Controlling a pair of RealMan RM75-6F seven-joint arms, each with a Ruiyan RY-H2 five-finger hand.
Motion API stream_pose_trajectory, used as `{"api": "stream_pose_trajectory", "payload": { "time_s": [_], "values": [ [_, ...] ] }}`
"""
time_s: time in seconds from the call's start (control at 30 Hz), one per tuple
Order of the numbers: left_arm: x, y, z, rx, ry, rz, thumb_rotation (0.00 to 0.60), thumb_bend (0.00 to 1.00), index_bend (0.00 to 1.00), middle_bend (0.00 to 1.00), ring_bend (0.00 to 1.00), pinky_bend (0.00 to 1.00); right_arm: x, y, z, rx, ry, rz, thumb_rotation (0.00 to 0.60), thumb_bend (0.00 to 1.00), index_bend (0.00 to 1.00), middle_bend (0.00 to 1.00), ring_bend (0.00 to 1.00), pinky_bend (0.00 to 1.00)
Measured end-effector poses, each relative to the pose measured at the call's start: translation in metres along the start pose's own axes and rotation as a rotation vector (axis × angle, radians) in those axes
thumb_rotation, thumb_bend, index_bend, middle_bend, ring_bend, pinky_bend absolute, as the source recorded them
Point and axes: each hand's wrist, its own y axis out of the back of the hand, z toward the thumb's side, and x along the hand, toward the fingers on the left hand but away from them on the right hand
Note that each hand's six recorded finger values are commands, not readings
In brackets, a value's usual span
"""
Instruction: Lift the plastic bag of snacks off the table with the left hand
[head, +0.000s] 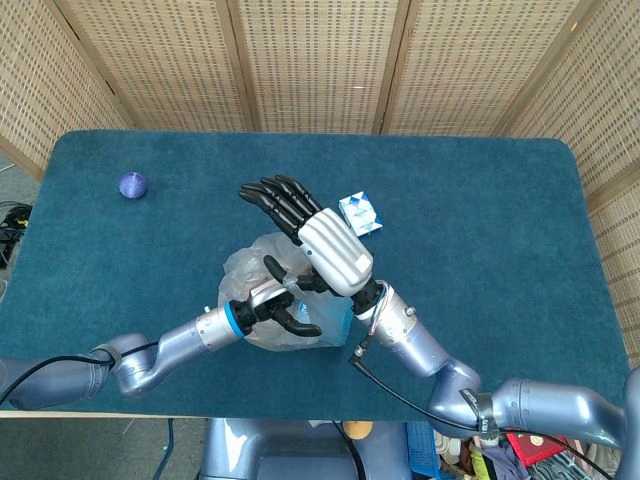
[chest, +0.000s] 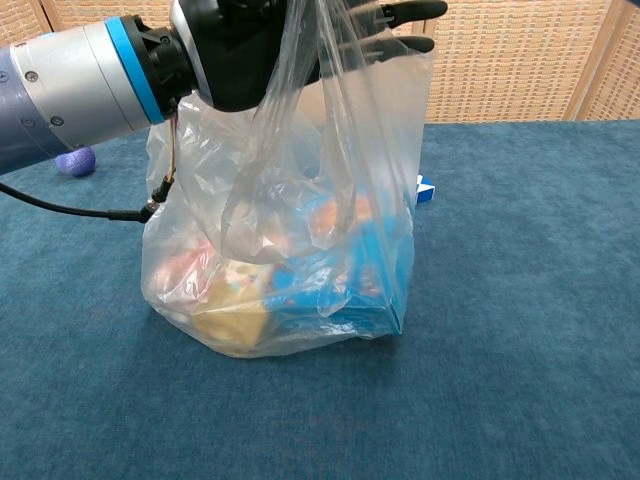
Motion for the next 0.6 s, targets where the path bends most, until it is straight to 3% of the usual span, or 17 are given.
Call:
{"api": "stream_pose_trajectory", "payload": {
  "time_s": [0.07, 0.17, 0.37, 0.6],
  "values": [
    [0.0006, 0.0003, 0.0005, 0.015, 0.000, 0.001, 0.551, 0.05, 0.00, 0.00, 0.00, 0.00, -0.0005, -0.0006, 0.0000, 0.001, -0.003, 0.002, 0.600, 0.56, 0.05, 0.11, 0.00, 0.00],
    [0.0016, 0.0007, 0.0015, 0.047, -0.001, 0.007, 0.600, 0.06, 0.00, 0.00, 0.00, 0.00, -0.0016, -0.0014, 0.0001, 0.000, -0.006, 0.002, 0.600, 0.56, 0.05, 0.11, 0.00, 0.00],
    [0.0032, 0.0010, 0.0033, 0.133, 0.001, 0.016, 0.600, 0.13, 0.00, 0.00, 0.00, 0.01, -0.0046, -0.0031, 0.0015, -0.001, -0.006, 0.001, 0.600, 0.55, 0.05, 0.11, 0.00, 0.00],
    [0.0103, -0.0002, 0.0052, 0.199, 0.011, 0.019, 0.600, 0.14, 0.00, 0.00, 0.00, 0.00, -0.0067, -0.0089, 0.0054, -0.007, -0.002, 0.016, 0.600, 0.55, 0.05, 0.11, 0.00, 0.00]
  ]
}}
